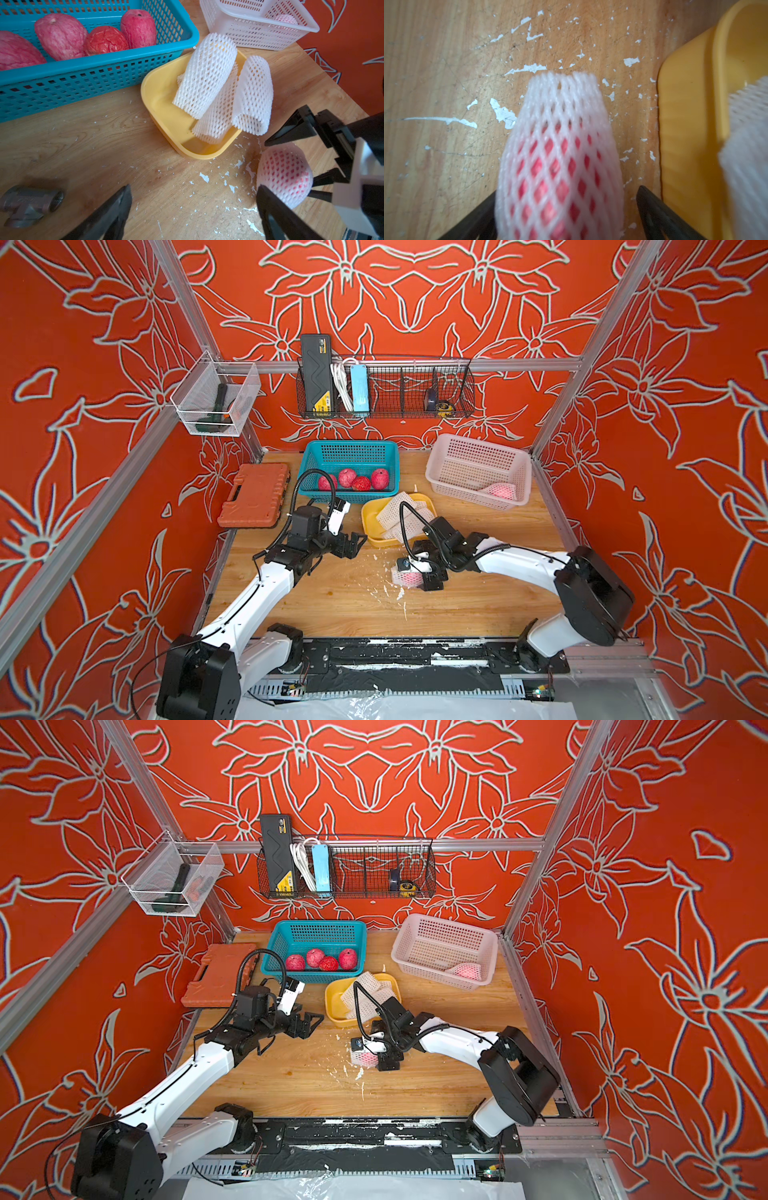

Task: Remove foam nets from apples
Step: Place the apple at the center of the board, then remove the foam net from the apple.

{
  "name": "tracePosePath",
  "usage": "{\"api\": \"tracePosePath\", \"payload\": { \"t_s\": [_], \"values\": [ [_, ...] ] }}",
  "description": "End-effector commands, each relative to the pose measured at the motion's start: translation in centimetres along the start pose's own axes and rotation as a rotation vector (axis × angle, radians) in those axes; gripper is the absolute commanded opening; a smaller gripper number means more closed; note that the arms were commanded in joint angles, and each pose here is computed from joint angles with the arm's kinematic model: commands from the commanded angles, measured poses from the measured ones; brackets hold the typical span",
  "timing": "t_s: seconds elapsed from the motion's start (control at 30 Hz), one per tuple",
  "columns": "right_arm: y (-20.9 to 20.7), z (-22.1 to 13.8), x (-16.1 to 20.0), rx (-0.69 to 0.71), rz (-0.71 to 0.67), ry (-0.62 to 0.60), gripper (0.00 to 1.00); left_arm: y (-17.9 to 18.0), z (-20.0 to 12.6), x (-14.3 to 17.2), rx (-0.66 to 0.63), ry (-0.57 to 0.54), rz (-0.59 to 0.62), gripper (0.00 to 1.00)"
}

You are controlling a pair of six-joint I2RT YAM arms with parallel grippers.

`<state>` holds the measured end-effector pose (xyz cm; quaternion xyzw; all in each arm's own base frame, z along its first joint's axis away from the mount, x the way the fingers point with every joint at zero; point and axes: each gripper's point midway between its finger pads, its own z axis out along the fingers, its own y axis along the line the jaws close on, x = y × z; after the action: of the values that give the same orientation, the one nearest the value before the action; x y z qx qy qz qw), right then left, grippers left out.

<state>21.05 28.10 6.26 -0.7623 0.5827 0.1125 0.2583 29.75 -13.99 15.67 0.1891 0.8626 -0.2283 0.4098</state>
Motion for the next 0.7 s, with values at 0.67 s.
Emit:
{"api": "tracePosePath", "payload": {
  "t_s": [0.67],
  "values": [
    [-8.1,-18.1,7.2,0.757,0.586,-0.08,0.98,-13.3,2.1,4.6,0.315,0.246,0.502,0.97]
  ]
}}
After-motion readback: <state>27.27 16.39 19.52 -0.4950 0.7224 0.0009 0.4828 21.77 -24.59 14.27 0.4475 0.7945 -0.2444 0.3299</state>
